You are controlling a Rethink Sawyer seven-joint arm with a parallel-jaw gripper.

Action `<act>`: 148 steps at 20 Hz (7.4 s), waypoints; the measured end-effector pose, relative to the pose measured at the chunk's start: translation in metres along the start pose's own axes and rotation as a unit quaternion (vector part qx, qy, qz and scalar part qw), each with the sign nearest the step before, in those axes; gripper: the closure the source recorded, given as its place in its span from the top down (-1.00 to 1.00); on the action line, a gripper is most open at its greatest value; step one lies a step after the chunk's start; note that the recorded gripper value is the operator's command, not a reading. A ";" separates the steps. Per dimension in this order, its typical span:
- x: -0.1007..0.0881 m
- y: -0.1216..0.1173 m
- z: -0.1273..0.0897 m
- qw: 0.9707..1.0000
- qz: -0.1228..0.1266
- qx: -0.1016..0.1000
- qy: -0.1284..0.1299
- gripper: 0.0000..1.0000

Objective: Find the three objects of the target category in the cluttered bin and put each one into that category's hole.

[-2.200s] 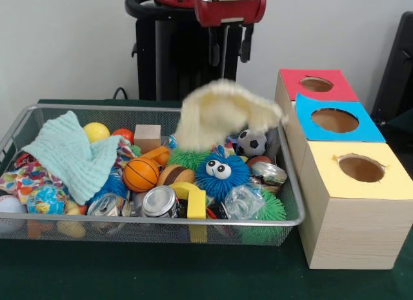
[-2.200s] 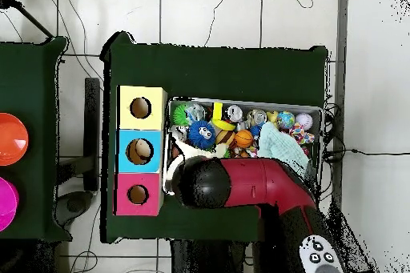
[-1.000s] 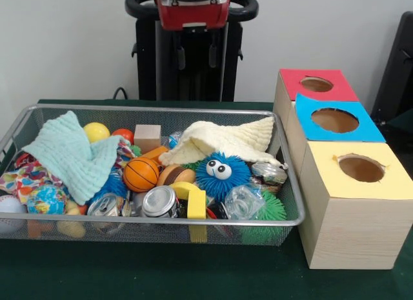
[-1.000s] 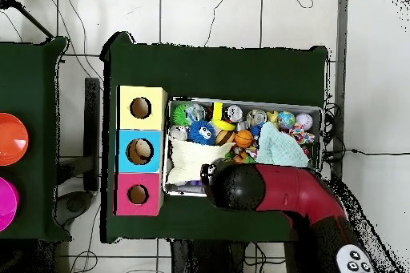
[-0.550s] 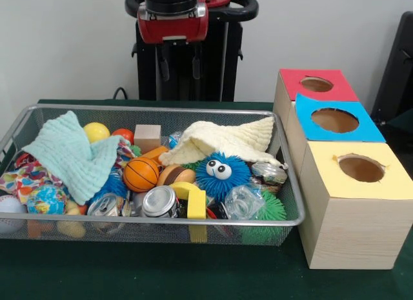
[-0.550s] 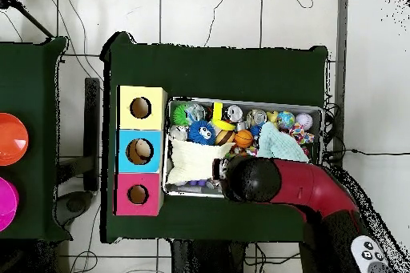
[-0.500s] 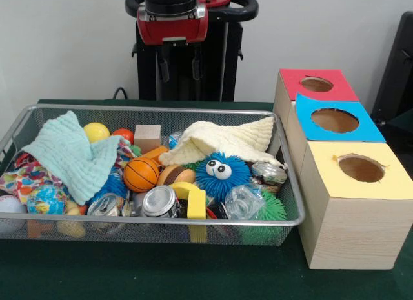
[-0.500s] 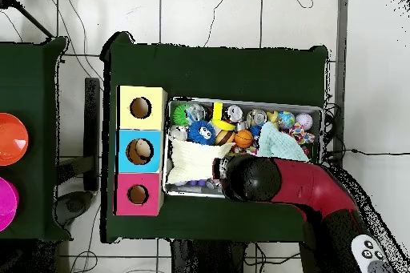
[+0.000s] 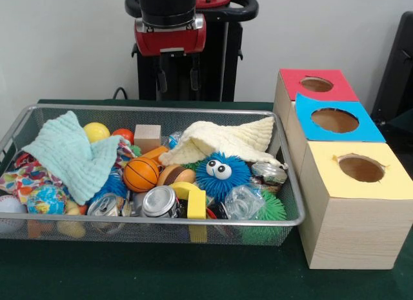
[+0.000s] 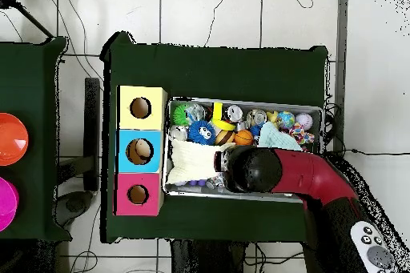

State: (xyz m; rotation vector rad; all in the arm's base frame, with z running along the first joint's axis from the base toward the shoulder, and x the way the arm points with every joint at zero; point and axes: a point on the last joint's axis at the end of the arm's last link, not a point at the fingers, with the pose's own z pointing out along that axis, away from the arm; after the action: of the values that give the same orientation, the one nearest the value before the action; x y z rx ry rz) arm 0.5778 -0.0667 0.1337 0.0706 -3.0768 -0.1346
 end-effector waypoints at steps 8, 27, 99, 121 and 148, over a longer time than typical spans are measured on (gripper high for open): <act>-0.017 -0.008 -0.001 1.000 0.000 -0.012 0.004 1.00; -0.016 -0.086 0.018 0.999 0.017 -0.021 0.021 1.00; -0.066 -0.165 0.073 0.989 -0.142 0.031 0.021 1.00; -0.060 -0.162 0.095 0.989 -0.146 0.023 0.027 -1.00; -0.053 -0.182 0.089 0.991 -0.132 0.027 0.021 1.00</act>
State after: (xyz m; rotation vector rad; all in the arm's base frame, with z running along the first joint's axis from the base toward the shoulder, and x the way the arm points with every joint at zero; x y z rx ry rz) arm 0.6332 -0.2380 0.0258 0.4781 -3.0137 -0.0595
